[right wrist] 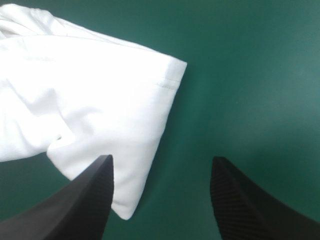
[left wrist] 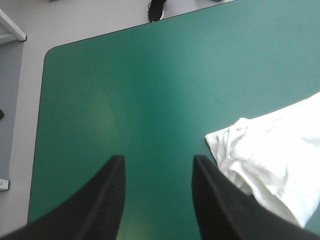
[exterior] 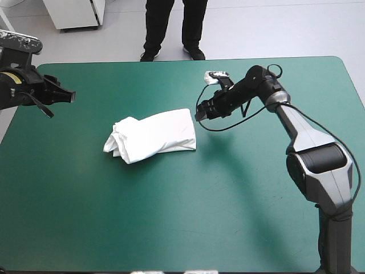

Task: Fold the cloth

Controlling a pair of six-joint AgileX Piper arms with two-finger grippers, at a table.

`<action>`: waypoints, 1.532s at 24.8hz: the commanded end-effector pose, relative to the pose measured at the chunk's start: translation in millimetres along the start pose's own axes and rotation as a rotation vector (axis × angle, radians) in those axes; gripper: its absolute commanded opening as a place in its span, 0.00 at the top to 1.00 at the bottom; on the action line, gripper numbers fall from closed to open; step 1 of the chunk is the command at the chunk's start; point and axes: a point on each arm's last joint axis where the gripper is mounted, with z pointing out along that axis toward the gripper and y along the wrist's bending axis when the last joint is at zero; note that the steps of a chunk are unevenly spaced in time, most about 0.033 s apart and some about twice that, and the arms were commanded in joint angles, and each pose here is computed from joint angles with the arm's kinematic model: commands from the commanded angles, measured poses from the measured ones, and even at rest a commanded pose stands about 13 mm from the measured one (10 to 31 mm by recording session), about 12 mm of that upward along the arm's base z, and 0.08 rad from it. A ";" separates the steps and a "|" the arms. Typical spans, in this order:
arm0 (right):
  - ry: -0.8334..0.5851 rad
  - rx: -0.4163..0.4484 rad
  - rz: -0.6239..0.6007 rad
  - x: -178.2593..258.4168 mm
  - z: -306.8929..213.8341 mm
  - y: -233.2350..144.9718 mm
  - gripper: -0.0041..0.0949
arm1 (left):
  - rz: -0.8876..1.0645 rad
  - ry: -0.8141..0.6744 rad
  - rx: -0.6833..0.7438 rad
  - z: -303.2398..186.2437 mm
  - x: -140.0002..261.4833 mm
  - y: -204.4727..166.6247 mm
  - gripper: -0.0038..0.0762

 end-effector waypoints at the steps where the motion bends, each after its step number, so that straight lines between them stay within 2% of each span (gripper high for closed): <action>1: -0.060 -0.059 -0.016 -8.5 0.1 17.5 0.40 | -0.018 -0.111 -0.021 -17.9 -7.2 2.7 0.57; 6: -0.043 -0.110 -0.044 -8.3 29.8 27.7 0.40 | -0.019 -0.104 -0.016 -17.9 -6.6 2.3 0.62; 15: -0.025 -0.144 -0.040 -5.0 49.2 35.0 0.41 | -0.021 -0.101 -0.015 -17.8 -6.3 2.2 0.63; 17: -0.024 -0.142 -0.029 -4.7 51.9 33.1 0.53 | -0.021 -0.087 -0.013 -17.7 -5.0 2.0 0.63; 18: -0.029 -0.129 -0.034 -5.1 52.1 32.0 0.70 | -0.038 -0.082 -0.011 -17.7 -4.6 1.9 0.63; 19: -0.031 -0.121 -0.043 -5.5 51.1 31.9 0.81 | -0.040 -0.082 -0.011 -17.7 -4.6 1.9 0.63; 21: -0.025 -0.099 -0.070 -6.0 49.4 30.0 0.97 | -0.041 -0.078 -0.008 -18.6 -3.9 1.6 0.63; 26: 0.025 -0.003 -0.109 -6.0 35.3 14.8 0.96 | -0.045 -0.088 -0.001 -22.7 -3.4 1.0 0.63; 31: 0.058 0.094 -0.066 -3.5 8.1 -14.1 0.96 | -0.050 -0.092 0.014 -23.4 -3.5 -0.3 0.63; 38: 0.004 0.269 -0.005 -1.6 -62.2 -57.9 0.96 | -0.062 -0.116 0.041 -23.7 -5.8 -2.7 0.63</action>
